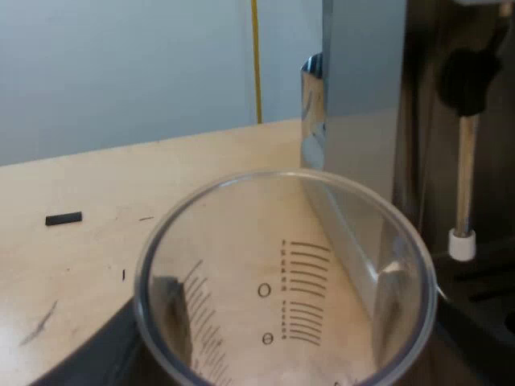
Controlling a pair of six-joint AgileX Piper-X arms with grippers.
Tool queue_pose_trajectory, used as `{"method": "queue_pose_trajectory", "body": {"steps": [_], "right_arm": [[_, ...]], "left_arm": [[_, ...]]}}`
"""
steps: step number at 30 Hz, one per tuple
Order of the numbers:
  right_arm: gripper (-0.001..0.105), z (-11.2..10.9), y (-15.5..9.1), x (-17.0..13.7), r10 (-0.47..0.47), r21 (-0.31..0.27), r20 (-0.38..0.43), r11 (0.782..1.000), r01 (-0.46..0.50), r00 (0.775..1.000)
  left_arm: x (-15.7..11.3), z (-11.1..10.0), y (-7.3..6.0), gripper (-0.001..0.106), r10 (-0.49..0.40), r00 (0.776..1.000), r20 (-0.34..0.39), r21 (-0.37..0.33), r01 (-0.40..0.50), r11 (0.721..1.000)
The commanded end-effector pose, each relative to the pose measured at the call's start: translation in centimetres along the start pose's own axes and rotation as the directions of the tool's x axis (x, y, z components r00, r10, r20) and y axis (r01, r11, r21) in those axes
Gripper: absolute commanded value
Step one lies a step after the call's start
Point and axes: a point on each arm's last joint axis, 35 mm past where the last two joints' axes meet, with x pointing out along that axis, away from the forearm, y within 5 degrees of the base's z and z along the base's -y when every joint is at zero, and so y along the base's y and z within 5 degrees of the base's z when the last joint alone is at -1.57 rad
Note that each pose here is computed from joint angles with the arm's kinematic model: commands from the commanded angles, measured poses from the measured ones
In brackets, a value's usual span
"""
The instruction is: Pour the beans into the coffee machine
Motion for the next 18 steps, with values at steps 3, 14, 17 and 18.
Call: {"method": "queue_pose_trajectory", "body": {"steps": [3, 14, 17, 18], "right_arm": [[0.079, 0.0, -0.1, 0.7, 0.004, -0.012, 0.017, 1.000, -0.004, 1.000], [0.079, -0.1, -0.1, 0.9, 0.004, -0.012, 0.017, 1.000, -0.004, 1.000], [0.079, -0.1, -0.1, 0.9, 0.004, -0.012, 0.017, 1.000, -0.004, 1.000], [0.079, -0.1, -0.1, 0.9, 0.004, -0.012, 0.017, 1.000, -0.004, 1.000]], "left_arm": [[1.2, -0.6, 0.4, 0.024, -0.007, 1.000, 0.014, -0.007, 0.007, 1.000], [3.5, -2.9, 1.4, 0.024, -0.006, 1.000, 0.004, -0.013, 0.006, 1.000], [4.0, -3.5, 1.7, 0.024, -0.005, 1.000, 0.000, -0.015, 0.005, 1.000], [4.2, -3.7, 1.7, 0.024, -0.005, 1.000, 0.000, -0.014, 0.005, 1.000]]}}
